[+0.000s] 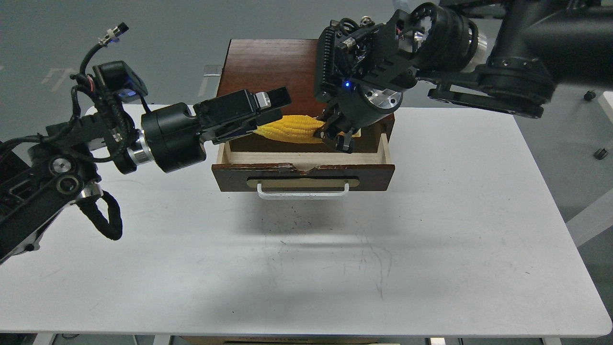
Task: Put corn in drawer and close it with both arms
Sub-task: 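Lower the corn into the open drawer and open the right gripper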
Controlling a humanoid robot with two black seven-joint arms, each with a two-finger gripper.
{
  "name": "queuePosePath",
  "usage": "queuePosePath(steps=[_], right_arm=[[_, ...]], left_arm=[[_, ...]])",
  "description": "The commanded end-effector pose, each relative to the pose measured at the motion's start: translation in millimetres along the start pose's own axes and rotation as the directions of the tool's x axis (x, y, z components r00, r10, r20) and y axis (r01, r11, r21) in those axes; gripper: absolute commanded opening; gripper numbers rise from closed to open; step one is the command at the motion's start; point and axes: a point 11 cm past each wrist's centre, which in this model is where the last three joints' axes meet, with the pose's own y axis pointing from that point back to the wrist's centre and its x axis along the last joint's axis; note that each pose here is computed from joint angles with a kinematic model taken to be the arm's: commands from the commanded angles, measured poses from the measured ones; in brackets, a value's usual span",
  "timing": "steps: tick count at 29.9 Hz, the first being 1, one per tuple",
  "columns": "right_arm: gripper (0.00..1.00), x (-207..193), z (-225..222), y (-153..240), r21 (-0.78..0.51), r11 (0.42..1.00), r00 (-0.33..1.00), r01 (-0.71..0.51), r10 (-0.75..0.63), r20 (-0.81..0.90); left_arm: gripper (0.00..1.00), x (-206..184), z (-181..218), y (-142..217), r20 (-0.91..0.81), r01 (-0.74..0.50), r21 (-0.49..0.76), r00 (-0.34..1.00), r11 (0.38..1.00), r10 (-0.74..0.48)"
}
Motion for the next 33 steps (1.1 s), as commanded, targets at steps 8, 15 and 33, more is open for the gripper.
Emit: queuePosePath(steps=[8,15,33], right_arm=[[0.18,-4.1,-1.6,-9.6,0.008,1.000,1.000,0.003,-0.003,0.013],[0.38,-4.9,-3.8,-12.6,0.016,1.000,1.000,0.003,-0.003,0.016],[0.84,-12.3,16.2,22.8,-0.039,0.999,0.996,-0.036,0.039,0.078]], left_arm=[[0.97,1.7,-1.8,5.9,-0.022,-0.008,0.009,1.000,1.000,0.008],[0.97,1.2,-1.9,5.5,-0.022,-0.006,0.009,1.000,1.000,0.006],[0.97,1.2,-1.9,5.5,-0.022,-0.006,0.009,1.000,1.000,0.006]])
